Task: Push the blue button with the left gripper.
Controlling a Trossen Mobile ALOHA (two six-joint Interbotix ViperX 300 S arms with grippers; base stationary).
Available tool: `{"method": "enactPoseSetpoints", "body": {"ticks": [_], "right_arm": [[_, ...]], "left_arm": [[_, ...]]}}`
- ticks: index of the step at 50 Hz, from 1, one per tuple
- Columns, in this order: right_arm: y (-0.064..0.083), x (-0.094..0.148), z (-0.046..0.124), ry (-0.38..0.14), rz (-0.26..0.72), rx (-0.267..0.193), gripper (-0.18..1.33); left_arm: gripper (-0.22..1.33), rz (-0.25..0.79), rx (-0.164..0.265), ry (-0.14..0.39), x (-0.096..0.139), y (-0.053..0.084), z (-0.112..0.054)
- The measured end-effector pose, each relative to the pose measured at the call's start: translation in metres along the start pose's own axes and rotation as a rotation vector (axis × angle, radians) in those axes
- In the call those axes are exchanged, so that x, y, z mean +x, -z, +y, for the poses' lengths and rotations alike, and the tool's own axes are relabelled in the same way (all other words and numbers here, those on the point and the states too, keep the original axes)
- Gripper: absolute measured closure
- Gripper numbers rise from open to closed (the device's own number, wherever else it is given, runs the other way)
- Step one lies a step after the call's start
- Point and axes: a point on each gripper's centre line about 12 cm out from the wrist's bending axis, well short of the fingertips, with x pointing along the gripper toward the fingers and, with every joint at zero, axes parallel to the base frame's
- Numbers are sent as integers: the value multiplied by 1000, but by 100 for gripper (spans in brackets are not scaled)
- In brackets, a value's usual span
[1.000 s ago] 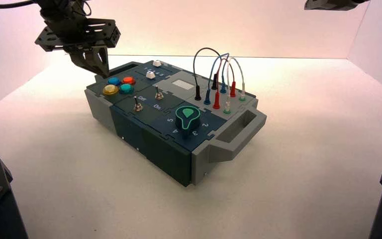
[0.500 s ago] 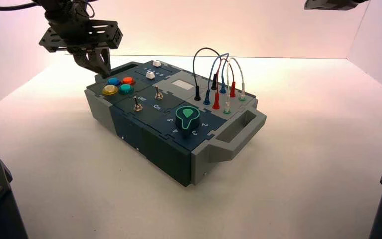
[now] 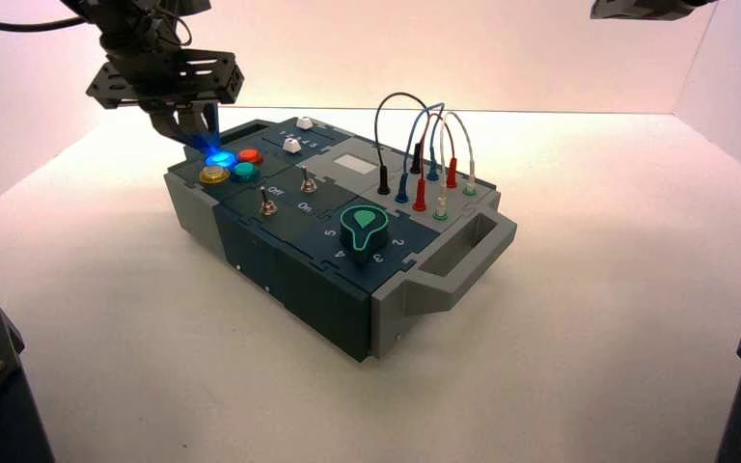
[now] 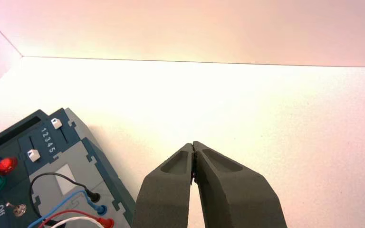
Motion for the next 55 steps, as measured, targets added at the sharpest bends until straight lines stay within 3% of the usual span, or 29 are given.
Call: {"method": "enactPoseSetpoints", "body": {"ticks": [23,55], "right_arm": [[0,0,0,0,0,2,129],[0,0,0,0,-1,2,129]], "left_arm": [[127,-2,-1,-1,3,-4,0],[127,-85,6,6,-22,-7,-2]]}}
